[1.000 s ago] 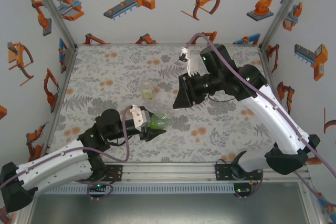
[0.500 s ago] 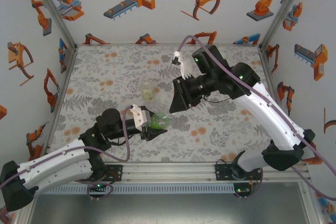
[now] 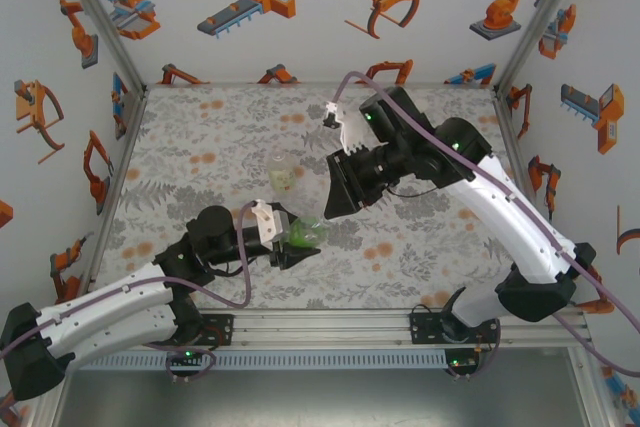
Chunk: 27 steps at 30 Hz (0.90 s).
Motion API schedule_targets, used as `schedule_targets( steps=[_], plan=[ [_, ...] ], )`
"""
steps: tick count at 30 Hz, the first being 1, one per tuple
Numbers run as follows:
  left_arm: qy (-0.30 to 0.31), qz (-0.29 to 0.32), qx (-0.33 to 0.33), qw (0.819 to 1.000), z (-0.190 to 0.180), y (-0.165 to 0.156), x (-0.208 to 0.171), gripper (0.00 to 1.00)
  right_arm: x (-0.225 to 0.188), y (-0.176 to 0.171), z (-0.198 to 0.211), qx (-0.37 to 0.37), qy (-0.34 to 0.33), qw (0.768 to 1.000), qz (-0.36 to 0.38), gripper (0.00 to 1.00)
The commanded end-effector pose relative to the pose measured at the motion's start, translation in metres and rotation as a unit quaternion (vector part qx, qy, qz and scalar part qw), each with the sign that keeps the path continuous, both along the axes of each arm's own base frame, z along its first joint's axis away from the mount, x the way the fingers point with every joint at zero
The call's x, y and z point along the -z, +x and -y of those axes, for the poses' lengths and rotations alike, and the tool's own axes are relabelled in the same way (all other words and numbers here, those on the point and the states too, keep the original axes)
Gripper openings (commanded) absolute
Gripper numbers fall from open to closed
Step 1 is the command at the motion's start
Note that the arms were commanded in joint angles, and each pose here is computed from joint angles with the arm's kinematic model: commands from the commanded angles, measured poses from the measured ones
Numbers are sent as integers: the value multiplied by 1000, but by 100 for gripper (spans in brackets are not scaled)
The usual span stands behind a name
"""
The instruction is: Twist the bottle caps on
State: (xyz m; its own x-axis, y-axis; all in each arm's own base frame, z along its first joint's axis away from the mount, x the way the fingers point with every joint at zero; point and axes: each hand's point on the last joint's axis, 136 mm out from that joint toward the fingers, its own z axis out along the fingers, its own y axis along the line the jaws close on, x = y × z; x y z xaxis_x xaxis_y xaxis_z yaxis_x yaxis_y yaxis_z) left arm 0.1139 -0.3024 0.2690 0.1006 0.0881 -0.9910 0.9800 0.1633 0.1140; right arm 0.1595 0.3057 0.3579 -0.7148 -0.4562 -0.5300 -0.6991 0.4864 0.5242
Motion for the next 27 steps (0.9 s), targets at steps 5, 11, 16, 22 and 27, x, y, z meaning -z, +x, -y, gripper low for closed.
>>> schedule_targets(
  steps=[5,11,16,22,27],
  plan=[
    [-39,17,7,999,2,-2,-28,0,-4,-14,-4,-45,0,999,22,21],
    [-42,20,25,999,3,-8,-29,0,-2,-23,-5,-91,0,994,57,22],
    [-41,18,31,999,3,-10,-32,0,1,-29,-5,-130,-11,987,89,21],
    [-40,14,30,999,4,-9,-32,0,-1,-33,-4,-165,1,976,143,22],
    [-40,14,30,999,5,-9,-31,0,-6,-34,-3,-185,18,965,186,21]
  ],
)
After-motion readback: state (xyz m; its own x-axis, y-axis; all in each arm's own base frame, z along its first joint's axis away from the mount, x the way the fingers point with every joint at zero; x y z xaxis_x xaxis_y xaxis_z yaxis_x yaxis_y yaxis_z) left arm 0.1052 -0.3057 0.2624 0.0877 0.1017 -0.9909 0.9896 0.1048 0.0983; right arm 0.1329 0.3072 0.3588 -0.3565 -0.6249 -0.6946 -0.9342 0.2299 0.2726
